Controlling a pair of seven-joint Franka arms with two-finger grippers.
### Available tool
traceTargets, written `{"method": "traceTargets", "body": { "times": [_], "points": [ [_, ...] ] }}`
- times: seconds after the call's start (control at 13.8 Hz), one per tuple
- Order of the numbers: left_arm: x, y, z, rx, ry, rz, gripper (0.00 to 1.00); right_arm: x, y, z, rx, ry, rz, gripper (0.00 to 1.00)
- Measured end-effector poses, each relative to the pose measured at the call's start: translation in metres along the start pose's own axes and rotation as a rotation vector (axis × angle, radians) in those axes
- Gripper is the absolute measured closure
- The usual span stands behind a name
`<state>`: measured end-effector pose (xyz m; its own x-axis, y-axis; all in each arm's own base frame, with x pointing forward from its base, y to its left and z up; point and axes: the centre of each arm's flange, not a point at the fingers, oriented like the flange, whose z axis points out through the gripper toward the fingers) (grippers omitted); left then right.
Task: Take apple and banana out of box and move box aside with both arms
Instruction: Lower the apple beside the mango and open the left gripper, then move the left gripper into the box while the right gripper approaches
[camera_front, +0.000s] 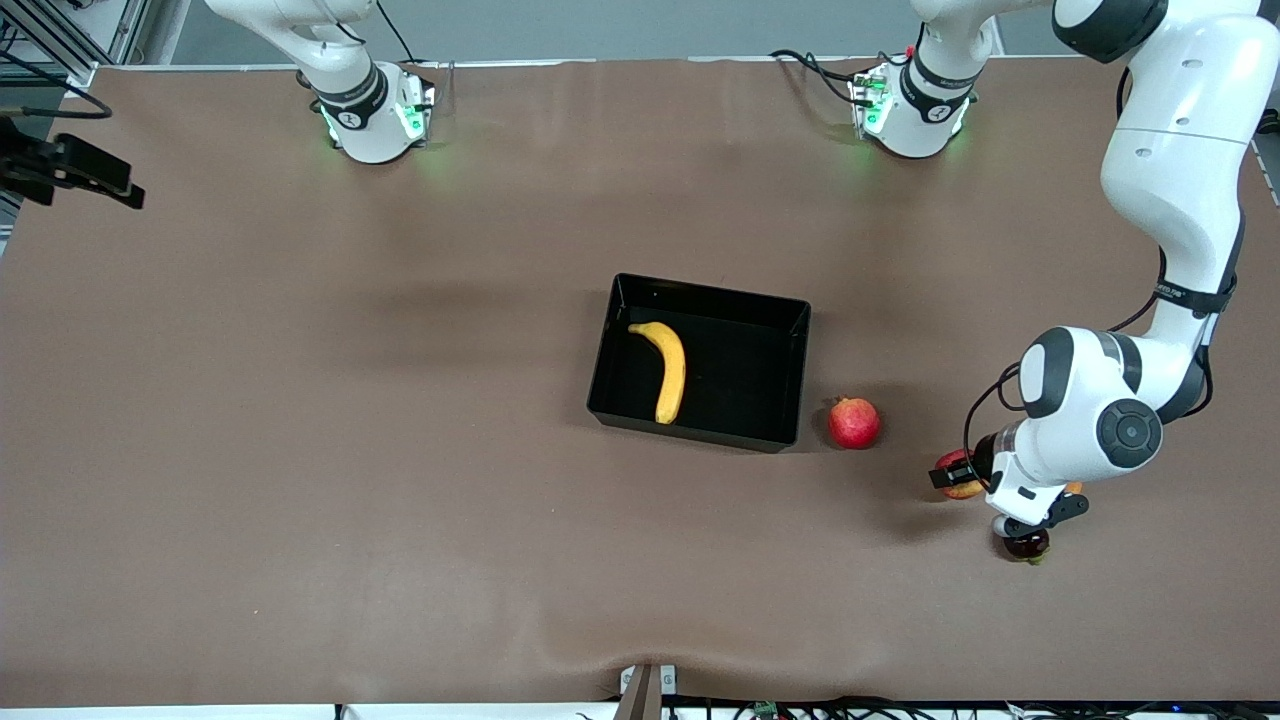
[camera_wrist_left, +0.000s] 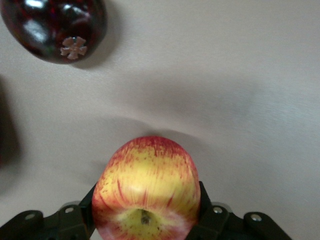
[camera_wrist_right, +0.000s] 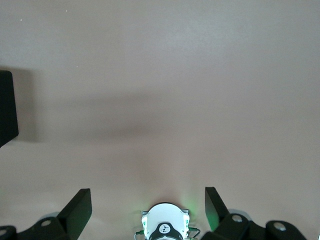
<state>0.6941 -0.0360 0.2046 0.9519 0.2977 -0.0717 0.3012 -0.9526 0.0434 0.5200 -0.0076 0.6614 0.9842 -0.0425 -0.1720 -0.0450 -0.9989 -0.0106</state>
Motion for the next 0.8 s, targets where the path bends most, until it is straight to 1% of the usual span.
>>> {"method": "traceTargets", "body": {
  "times": [0.07,0.22,0.29,0.44,0.51,0.65,0.8],
  "points": [
    [0.001,-0.002,0.008,-0.002,-0.001,-0.003,0.26,0.005,-0.005,0.005,-0.002,-0.005,-0.009,0.0],
    [0.003,-0.003,0.009,-0.005,0.004,-0.007,0.26,0.013,-0.011,0.012,-0.003,-0.015,-0.02,0.0],
    [0.003,-0.003,0.008,-0.006,0.005,-0.008,0.22,0.015,-0.014,0.015,0.001,-0.02,-0.024,0.0],
    [0.008,-0.006,0.005,-0.012,0.021,-0.015,0.03,0.02,-0.017,0.02,0.018,-0.025,-0.03,0.0],
    [0.011,-0.007,0.001,-0.016,0.03,-0.019,0.0,0.024,-0.018,0.022,0.025,-0.022,-0.031,0.0],
    [0.013,-0.004,-0.014,-0.022,0.047,-0.017,0.0,0.035,-0.019,0.028,0.035,-0.007,-0.032,0.0],
    [0.007,0.012,-0.039,-0.024,0.042,0.005,0.0,0.049,-0.023,0.04,0.038,-0.001,-0.036,0.0]
  ]
}}
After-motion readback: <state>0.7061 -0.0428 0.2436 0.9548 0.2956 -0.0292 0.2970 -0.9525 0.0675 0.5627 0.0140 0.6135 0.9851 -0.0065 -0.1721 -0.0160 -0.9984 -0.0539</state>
